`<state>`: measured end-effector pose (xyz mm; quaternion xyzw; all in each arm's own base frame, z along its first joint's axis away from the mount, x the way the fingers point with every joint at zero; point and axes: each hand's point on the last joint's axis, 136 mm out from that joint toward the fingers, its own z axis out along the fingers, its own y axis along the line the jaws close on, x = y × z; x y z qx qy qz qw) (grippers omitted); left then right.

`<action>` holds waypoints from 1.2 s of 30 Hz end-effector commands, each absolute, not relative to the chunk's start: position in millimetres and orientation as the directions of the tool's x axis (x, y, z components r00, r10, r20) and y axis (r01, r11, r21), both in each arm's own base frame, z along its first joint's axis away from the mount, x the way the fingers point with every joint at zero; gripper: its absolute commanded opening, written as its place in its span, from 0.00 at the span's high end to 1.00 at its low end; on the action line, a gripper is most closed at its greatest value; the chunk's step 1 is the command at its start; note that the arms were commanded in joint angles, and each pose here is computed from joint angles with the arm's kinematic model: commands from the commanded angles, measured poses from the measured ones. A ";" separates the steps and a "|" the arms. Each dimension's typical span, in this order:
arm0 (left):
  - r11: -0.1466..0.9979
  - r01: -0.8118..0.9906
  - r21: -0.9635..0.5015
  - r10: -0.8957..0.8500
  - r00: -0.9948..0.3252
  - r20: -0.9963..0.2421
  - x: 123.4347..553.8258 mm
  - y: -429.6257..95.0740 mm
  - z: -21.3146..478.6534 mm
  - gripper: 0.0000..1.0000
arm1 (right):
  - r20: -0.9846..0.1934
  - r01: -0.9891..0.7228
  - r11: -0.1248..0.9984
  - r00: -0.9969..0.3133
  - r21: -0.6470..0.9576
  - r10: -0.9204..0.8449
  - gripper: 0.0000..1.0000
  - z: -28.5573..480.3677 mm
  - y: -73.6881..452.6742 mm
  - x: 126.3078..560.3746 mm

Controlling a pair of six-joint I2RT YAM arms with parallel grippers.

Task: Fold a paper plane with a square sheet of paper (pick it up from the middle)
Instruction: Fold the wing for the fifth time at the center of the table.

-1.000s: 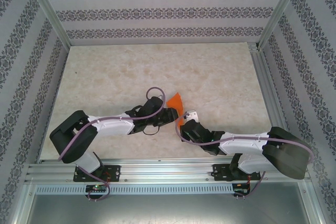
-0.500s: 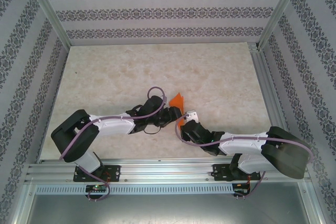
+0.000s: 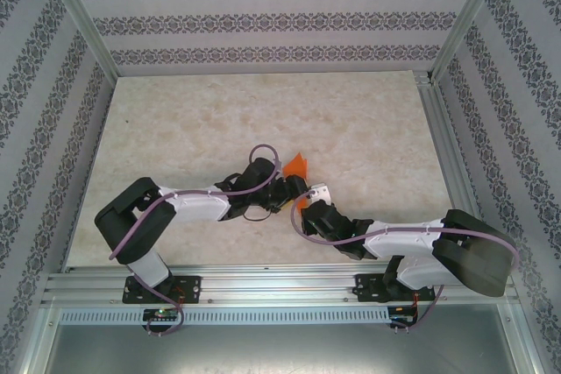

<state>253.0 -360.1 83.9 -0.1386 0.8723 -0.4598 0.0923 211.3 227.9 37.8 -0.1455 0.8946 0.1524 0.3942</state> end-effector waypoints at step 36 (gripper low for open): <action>0.642 -0.288 -0.710 -0.314 -0.944 0.100 259.4 -356.6 88.3 0.32 | -0.783 -0.510 0.860 -0.529 -0.015 -0.328 0.94 34.5 232.2 212.4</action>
